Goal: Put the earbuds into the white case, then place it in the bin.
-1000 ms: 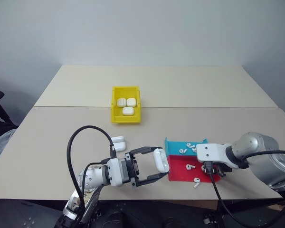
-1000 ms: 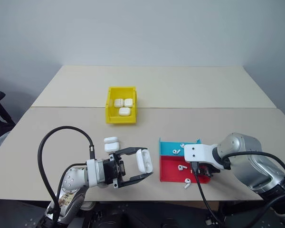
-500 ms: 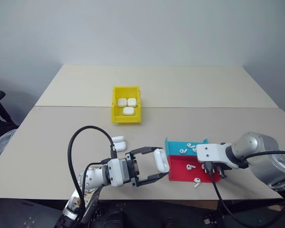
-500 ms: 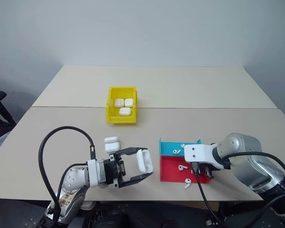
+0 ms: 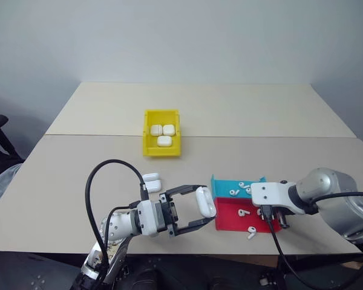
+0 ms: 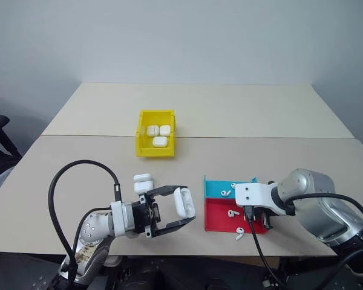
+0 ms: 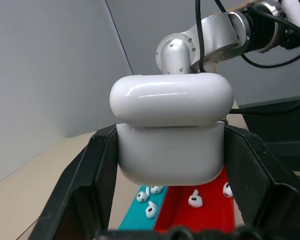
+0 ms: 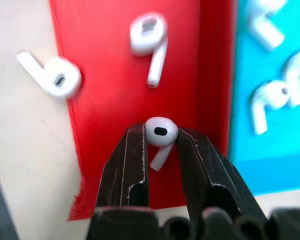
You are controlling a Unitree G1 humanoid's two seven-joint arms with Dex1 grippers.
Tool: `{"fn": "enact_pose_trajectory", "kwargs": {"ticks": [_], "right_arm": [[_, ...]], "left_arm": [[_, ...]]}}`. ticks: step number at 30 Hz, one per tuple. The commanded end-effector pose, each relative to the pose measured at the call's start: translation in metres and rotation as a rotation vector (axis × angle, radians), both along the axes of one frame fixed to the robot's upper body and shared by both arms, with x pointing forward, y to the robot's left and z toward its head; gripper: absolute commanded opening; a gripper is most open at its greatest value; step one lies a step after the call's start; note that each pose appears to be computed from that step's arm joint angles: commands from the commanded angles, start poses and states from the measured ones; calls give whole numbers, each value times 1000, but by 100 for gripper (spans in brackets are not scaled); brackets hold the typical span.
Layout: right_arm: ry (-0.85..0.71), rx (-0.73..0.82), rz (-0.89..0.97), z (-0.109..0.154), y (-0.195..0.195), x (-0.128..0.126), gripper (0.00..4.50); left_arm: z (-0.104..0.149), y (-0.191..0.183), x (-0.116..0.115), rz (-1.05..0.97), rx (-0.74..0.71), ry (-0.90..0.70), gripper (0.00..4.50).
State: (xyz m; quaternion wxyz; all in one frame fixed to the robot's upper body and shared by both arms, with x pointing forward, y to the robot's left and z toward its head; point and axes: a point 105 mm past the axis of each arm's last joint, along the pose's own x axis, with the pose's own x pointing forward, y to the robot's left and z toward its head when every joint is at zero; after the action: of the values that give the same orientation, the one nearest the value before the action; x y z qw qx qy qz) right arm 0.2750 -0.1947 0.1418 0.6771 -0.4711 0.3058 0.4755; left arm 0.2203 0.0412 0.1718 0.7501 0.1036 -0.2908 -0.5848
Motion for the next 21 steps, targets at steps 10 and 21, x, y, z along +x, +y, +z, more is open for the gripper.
{"fn": "enact_pose_trajectory", "kwargs": {"ticks": [10, 21], "right_arm": [[-385, 906, 381, 154, 56, -30, 92], [-382, 1320, 658, 175, 72, -56, 92]], "left_arm": [[47, 0, -14, -184, -156, 35, 291], [52, 8, -17, -271, -172, 47, 291]]}}
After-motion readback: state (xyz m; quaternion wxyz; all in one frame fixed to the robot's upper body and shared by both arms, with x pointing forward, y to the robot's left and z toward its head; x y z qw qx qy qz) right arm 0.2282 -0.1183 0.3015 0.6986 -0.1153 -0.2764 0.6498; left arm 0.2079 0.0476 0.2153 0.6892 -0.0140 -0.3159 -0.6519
